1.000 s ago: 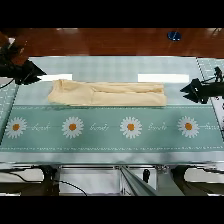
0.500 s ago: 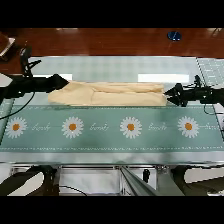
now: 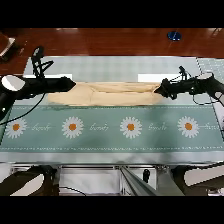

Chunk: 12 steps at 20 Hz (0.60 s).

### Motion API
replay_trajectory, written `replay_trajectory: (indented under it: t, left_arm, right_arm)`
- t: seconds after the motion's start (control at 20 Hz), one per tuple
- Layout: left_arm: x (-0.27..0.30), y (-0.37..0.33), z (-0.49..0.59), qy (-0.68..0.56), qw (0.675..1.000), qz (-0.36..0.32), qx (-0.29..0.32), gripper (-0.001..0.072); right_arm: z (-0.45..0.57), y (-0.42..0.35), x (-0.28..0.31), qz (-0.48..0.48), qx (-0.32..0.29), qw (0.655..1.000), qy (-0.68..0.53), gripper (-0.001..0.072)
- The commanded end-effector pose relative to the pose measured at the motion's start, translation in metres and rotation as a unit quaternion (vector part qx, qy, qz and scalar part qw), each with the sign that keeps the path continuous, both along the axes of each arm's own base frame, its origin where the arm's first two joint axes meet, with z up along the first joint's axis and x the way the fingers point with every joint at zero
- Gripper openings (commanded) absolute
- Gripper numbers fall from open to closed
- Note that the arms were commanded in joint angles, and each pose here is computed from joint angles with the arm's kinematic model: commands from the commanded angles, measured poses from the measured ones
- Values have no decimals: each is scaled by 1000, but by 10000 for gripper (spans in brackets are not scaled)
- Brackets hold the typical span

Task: Fold the shirts.

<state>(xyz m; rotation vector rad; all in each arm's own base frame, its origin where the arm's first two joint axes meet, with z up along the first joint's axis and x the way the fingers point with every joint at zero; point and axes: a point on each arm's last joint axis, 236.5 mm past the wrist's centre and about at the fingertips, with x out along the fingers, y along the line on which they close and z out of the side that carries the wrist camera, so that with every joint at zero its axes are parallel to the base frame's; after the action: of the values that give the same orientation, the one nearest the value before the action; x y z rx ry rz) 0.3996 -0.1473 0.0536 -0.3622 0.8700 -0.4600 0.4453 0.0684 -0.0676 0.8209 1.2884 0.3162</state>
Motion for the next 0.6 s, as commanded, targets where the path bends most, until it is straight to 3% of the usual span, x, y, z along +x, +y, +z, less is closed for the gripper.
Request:
replay_trajectory:
  t: [0.0,0.15,0.3,0.55]
  left_arm:
    - [-3,-19,6,-3,1000,-9,-20,18]
    - [-1,-56,12,-43,998,-34,-13,17]
    - [-10,-122,-6,2,998,-47,-50,18]
    - [-61,-239,-48,113,978,-151,-92,18]
  right_arm:
    - [34,-14,-27,65,-76,995,-17,24]
    - [91,-28,-76,93,-161,980,-75,24]
    - [142,-17,-126,67,-172,973,-135,24]
    - [206,1,-190,28,-174,961,-211,24]
